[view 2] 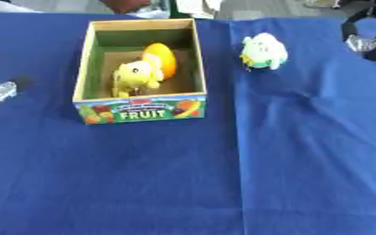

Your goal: Pick up objects on the table and place them in the box.

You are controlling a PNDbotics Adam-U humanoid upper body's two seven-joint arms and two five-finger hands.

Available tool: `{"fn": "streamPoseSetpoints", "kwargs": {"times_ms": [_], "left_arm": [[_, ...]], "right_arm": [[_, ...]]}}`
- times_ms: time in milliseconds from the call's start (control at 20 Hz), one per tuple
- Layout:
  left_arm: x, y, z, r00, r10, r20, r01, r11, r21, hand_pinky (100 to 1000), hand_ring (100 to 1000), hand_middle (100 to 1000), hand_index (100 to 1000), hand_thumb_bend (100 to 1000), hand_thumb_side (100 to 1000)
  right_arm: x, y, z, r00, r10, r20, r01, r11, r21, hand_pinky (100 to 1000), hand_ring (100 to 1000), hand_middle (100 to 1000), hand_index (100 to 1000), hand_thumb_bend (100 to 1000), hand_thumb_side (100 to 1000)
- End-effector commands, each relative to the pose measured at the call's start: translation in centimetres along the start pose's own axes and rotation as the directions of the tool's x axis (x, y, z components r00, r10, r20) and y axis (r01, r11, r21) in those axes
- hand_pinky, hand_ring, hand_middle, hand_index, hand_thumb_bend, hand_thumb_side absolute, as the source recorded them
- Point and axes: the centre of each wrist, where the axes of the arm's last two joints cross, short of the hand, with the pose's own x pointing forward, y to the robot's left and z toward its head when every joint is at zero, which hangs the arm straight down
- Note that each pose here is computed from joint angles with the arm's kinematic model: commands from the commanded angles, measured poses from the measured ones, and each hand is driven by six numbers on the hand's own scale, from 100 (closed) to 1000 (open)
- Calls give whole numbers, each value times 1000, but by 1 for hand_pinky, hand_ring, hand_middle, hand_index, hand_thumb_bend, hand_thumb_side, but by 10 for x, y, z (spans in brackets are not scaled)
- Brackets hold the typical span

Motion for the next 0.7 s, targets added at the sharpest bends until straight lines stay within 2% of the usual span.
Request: {"fn": "streamPoseSetpoints", "kwargs": {"times_ms": [50, 150, 350, 700], "left_arm": [[7, 5, 1, 1000, 9, 20, -9, 1000, 14, 539, 520, 531, 715, 803, 100], [5, 2, 4, 1000, 24, 6, -24, 1000, 8, 538, 519, 530, 715, 805, 100], [3, -3, 8, 999, 47, -10, -47, 999, 6, 537, 519, 530, 715, 807, 100], [3, -9, 11, 996, 82, -18, -82, 997, -4, 537, 519, 529, 715, 809, 100]], "right_arm": [[-8, 10, -11, 991, 123, -48, -120, 991, 53, 700, 926, 774, 907, 106, 100], [-13, 26, -17, 982, 176, -70, -172, 983, 67, 704, 932, 778, 913, 105, 100], [-19, 50, -25, 970, 217, -108, -209, 975, 78, 716, 943, 789, 919, 114, 127], [-17, 71, -39, 963, 238, -128, -231, 970, 70, 736, 960, 812, 927, 139, 168]]}}
